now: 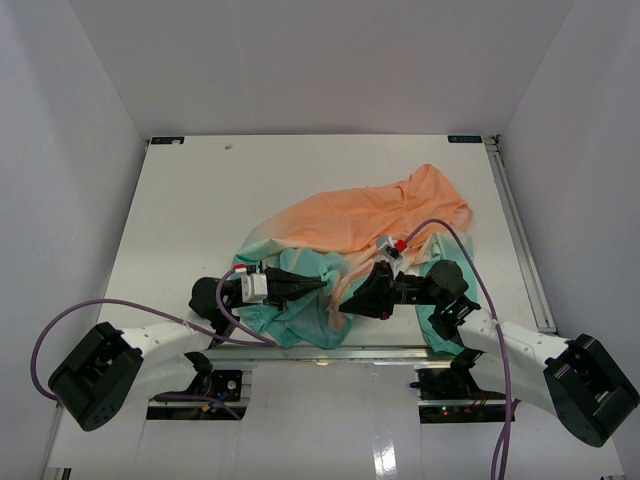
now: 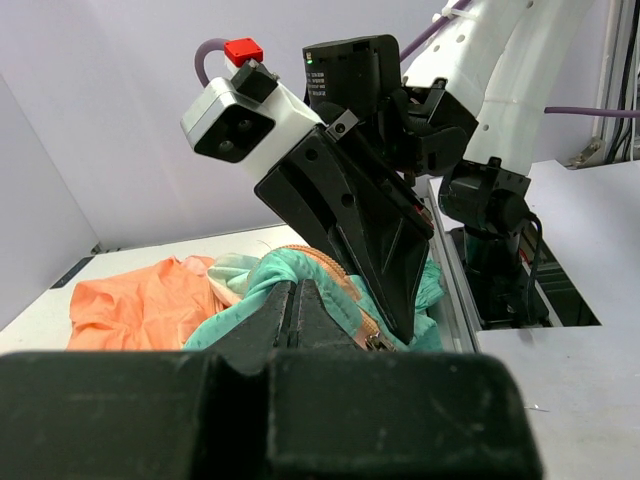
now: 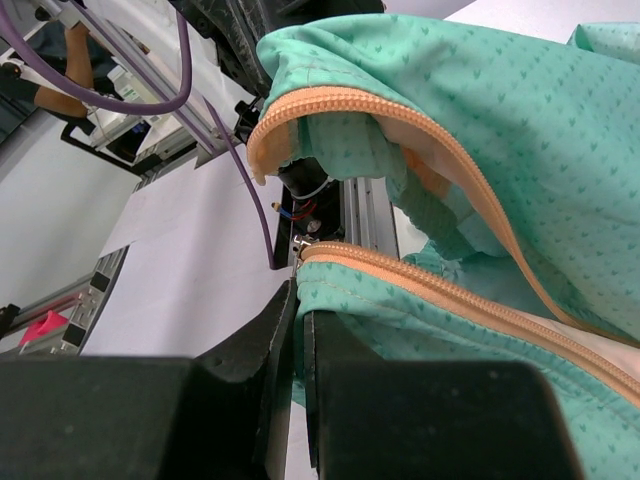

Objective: Zip up the jacket

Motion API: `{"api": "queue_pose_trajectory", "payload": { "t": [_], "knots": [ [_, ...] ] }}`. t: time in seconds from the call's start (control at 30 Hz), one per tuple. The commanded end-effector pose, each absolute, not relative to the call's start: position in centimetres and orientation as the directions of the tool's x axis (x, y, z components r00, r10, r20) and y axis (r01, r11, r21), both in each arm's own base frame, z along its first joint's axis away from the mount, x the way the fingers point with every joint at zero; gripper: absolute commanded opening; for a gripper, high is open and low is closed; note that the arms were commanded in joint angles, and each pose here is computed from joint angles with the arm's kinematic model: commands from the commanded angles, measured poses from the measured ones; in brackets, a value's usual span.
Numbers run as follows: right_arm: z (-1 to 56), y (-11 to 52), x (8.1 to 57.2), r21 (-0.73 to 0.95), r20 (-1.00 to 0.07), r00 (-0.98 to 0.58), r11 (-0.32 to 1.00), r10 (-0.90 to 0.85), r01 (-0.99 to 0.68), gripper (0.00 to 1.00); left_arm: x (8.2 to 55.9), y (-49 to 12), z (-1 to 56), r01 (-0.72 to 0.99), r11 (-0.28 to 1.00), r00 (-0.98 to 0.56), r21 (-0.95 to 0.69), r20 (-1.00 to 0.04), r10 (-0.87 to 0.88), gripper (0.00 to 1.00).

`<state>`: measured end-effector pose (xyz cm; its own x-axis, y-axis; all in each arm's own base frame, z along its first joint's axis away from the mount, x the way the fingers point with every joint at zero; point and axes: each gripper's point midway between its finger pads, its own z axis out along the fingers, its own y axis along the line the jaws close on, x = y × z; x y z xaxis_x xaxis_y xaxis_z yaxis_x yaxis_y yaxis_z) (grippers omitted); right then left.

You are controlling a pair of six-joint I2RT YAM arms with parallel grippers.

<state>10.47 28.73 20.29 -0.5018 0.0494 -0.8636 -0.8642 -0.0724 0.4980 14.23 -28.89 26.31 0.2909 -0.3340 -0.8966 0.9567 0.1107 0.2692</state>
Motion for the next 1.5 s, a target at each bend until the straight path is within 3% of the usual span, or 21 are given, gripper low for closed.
{"api": "queue_pose_trajectory", "payload": {
  "t": [0.0, 1.47],
  "knots": [
    [20.9, 28.5, 10.0, 0.447, -0.888, -0.455, -0.102, 0.071, -0.889, 0.08, 13.9, -28.7, 28.5, 0.930, 0.134, 0.366, 0.341, -0.845, -0.389, 0.00],
    [22.1, 28.2, 10.0, 0.411, -0.898, -0.422, -0.102, 0.126, -0.906, 0.08, 13.3, -29.2, 26.7, 0.943, 0.080, 0.328, 0.322, -0.867, -0.375, 0.00]
  ]
}}
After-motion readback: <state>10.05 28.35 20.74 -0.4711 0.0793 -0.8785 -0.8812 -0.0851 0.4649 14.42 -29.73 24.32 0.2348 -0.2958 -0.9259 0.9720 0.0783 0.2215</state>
